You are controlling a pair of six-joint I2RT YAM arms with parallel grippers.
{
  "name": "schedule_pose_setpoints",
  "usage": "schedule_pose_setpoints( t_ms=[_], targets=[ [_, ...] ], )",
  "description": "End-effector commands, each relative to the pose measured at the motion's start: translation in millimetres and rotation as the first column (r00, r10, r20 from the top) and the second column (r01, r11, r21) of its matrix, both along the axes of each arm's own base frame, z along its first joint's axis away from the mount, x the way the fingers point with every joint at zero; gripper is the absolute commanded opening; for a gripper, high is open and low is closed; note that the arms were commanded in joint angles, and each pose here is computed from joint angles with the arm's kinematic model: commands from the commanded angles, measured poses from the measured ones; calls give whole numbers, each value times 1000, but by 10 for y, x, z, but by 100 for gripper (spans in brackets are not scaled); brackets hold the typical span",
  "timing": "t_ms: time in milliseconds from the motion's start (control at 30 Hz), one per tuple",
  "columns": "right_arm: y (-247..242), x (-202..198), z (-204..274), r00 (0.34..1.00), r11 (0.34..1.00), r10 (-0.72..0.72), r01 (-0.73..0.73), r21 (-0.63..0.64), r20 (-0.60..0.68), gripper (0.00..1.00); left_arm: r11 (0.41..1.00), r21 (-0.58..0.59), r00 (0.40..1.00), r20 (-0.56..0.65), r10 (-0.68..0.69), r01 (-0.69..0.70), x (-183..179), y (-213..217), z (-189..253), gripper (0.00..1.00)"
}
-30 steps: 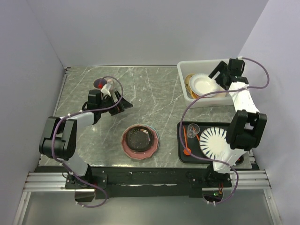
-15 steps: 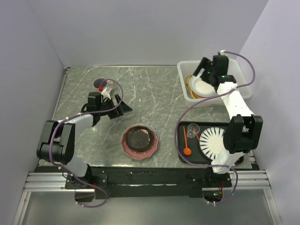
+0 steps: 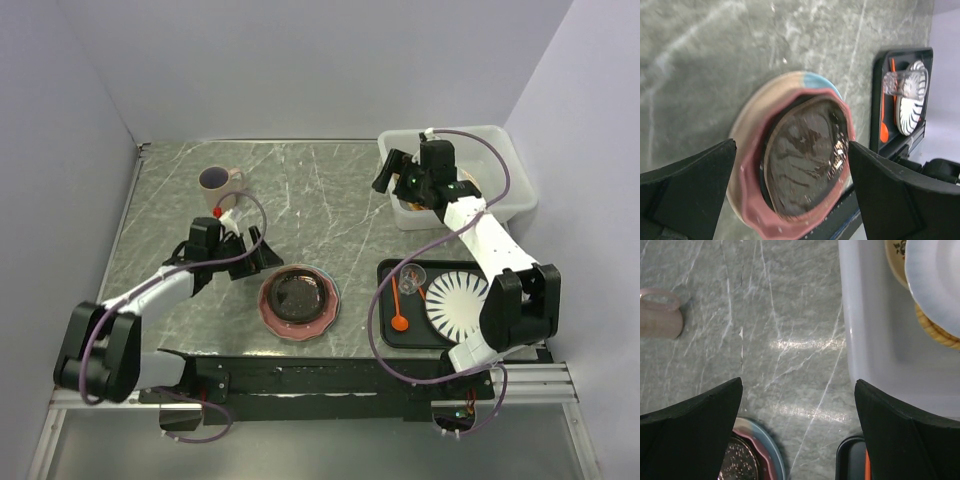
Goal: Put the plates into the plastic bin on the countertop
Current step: Pick up the plate at the center of the board.
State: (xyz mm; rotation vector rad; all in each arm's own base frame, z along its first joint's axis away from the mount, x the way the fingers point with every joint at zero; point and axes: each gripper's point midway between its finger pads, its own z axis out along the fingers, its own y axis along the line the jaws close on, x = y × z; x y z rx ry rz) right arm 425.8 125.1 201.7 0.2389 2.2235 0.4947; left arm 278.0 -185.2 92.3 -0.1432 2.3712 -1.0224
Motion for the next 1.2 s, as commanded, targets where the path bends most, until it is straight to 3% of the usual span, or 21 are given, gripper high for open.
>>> schedule_pose_setpoints(
  t_ms=[0,300,667,933,1100,1133,1167],
  targets=[
    [107,-67,91,998,999,49,-50,19,44,100,999,11,999,34,31,-32,-123,23,168,97],
    [195,-92,-57,996,996,84,-84,17,8,100,999,29,999,-34,38,-37,-382,47,113,91],
    [200,-77,-84,996,996,92,-92,11,4,100,1000,26,996,-86,5,-3,-453,-70,-35,68],
    [203,-79,-79,995,995,97,-97,9,6,100,998,53,991,-131,-11,18,-480,-114,-265,63],
    [251,-91,-160,994,993,110,-110,33,-11,100,998,49,989,-146,-39,47,-516,-192,-356,48],
    [275,-89,-176,993,992,120,-120,43,-11,100,998,51,988,-149,-39,47,-514,-198,-369,43],
    [282,-84,-194,992,992,122,-121,45,-16,100,998,50,989,-145,-42,50,-503,-212,-374,30]
  ],
)
